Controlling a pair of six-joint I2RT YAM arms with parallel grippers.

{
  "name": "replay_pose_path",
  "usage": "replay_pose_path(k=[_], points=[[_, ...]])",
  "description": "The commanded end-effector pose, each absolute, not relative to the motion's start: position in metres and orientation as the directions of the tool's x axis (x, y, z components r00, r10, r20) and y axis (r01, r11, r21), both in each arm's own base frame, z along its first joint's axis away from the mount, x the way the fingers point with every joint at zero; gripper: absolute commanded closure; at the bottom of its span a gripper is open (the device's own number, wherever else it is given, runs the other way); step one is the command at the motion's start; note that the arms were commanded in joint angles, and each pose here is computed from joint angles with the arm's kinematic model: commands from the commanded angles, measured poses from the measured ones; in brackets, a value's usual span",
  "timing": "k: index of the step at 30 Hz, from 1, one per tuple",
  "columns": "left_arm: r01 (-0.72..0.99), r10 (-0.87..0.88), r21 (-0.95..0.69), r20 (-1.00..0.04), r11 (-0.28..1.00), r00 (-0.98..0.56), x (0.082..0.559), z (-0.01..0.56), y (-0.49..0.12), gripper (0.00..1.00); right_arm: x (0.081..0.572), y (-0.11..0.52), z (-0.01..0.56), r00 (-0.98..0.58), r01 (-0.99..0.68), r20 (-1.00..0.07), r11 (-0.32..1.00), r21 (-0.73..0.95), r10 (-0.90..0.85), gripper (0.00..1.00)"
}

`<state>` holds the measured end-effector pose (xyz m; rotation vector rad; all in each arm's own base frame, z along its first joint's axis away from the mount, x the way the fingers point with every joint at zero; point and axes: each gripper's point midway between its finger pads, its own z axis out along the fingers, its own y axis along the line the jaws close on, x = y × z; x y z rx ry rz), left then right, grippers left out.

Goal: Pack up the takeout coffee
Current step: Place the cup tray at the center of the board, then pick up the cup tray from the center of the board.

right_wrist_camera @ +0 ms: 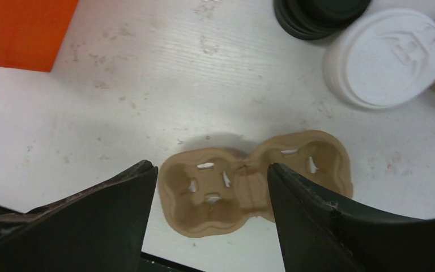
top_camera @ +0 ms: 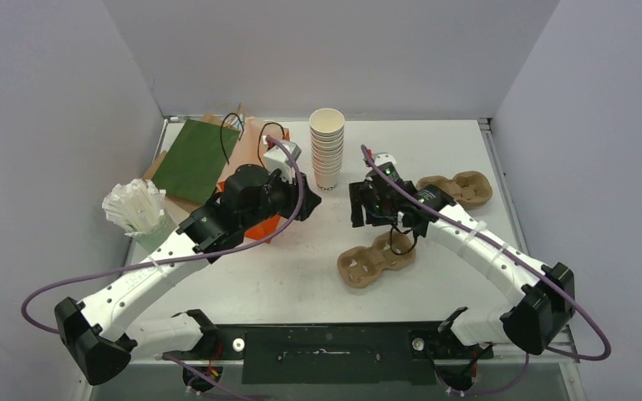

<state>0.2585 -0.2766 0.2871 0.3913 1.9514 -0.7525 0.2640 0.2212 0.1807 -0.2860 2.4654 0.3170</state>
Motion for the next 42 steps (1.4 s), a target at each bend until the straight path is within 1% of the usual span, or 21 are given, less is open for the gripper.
replay_pose_path(k=[1, 3, 5, 6, 9, 12, 17, 22, 26, 35, 42], points=[[0.533, -0.052, -0.307, -0.897, 0.788, -0.439, 0.257, 0.301, -0.255, 0.57, 0.264, 0.192, 0.171, -0.752, -0.238, -0.653, 0.960, 0.146, -0.087, 0.25], [0.524, -0.046, -0.290, -0.902, 0.801, -0.429, 0.256, 0.307, -0.247, 0.56, 0.256, 0.185, 0.153, -0.759, -0.247, -0.642, 0.960, 0.130, -0.108, 0.19], [0.512, -0.038, -0.272, -0.906, 0.815, -0.421, 0.256, 0.313, -0.239, 0.54, 0.251, 0.183, 0.142, -0.755, -0.275, -0.641, 0.954, 0.117, -0.139, 0.19], [0.504, -0.034, -0.263, -0.908, 0.822, -0.418, 0.257, 0.315, -0.235, 0.53, 0.249, 0.183, 0.136, -0.755, -0.285, -0.637, 0.952, 0.108, -0.154, 0.19], [0.471, -0.034, -0.241, -0.913, 0.848, -0.406, 0.262, 0.325, -0.218, 0.51, 0.246, 0.183, 0.117, -0.768, -0.314, -0.606, 0.947, 0.074, -0.207, 0.26], [0.433, -0.044, -0.225, -0.920, 0.873, -0.388, 0.271, 0.338, -0.197, 0.49, 0.243, 0.185, 0.099, -0.779, -0.329, -0.571, 0.944, 0.022, -0.258, 0.28], [0.385, -0.069, -0.220, -0.927, 0.896, -0.369, 0.292, 0.351, -0.163, 0.43, 0.243, 0.183, 0.074, -0.798, -0.330, -0.528, 0.944, -0.023, -0.292, 0.29], [0.322, -0.110, -0.239, -0.922, 0.916, -0.371, 0.312, 0.357, -0.130, 0.43, 0.243, 0.176, 0.058, -0.814, -0.311, -0.497, 0.948, -0.065, -0.301, 0.31], [0.269, -0.141, -0.245, -0.925, 0.931, -0.352, 0.322, 0.364, -0.111, 0.42, 0.236, 0.172, 0.043, -0.835, -0.315, -0.461, 0.948, -0.049, -0.302, 0.35], [0.194, -0.166, -0.234, -0.935, 0.953, -0.314, 0.339, 0.370, -0.088, 0.42, 0.231, 0.178, 0.043, -0.845, -0.323, -0.449, 0.946, -0.008, -0.292, 0.47], [0.156, -0.162, -0.216, -0.941, 0.964, -0.298, 0.352, 0.373, -0.076, 0.41, 0.235, 0.181, 0.071, -0.818, -0.331, -0.502, 0.943, 0.014, -0.280, 0.53]])
